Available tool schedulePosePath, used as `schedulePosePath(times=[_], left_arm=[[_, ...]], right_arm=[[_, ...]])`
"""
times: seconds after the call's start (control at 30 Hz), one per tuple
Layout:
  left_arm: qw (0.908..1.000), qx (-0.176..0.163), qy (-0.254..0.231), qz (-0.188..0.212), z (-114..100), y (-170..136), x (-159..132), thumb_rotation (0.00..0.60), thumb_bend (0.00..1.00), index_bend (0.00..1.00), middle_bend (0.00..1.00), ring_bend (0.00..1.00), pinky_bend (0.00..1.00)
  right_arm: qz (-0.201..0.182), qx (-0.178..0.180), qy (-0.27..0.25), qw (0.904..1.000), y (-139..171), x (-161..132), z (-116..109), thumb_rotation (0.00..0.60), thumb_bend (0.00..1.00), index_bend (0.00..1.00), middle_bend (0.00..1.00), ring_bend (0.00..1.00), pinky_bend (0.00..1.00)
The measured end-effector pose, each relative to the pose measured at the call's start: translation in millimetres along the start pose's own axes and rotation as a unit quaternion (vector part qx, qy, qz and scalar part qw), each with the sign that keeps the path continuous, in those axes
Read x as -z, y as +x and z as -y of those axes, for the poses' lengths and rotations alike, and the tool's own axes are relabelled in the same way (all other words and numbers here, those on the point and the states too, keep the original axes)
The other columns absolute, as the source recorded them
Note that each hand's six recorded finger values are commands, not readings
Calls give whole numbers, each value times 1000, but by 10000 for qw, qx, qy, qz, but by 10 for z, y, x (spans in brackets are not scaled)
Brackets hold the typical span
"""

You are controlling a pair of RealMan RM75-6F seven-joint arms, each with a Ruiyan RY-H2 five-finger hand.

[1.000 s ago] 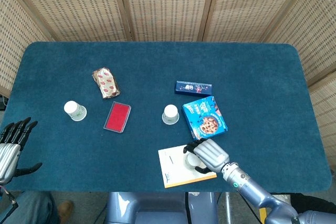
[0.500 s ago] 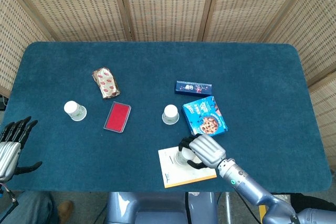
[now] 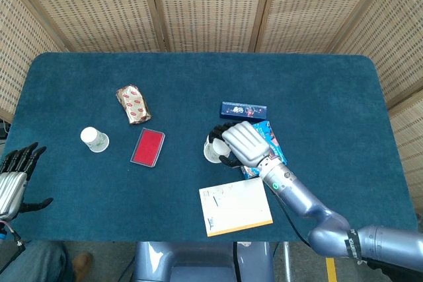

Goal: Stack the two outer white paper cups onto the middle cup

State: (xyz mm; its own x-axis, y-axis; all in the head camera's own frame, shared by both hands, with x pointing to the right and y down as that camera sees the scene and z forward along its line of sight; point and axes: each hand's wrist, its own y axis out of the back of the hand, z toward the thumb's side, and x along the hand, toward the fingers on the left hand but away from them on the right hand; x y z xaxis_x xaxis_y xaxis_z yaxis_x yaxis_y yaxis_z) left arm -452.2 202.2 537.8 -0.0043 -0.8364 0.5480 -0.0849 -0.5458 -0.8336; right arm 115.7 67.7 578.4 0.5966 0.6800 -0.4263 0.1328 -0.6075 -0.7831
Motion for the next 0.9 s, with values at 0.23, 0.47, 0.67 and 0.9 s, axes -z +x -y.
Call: schedulePosePath(times=[0.23,0.47,0.67,0.9], left_arm=[[9998,90,43,-143,38,83,30,600,0,0,0,0,0],[9997,143,59,-206,62,122,44,600,0,0,0,0,0],[9996,169,68,-222,73,141,43,600,0,0,0,0,0],[9996,163,59,-229,73,135,45,600,0,0,0,0,0]], right_arm=[[400,-274,27,9988,-385,62,88,600,544,426,474,420,468],[604,-468,81,9970,-565,77,200,600,559,426,474,420,468],[667,-527,123,9963,-584,105,233,600,560,427,474,420,468],[710,-479,205,9961,-591,132,207,600,560,426,474,420,468]])
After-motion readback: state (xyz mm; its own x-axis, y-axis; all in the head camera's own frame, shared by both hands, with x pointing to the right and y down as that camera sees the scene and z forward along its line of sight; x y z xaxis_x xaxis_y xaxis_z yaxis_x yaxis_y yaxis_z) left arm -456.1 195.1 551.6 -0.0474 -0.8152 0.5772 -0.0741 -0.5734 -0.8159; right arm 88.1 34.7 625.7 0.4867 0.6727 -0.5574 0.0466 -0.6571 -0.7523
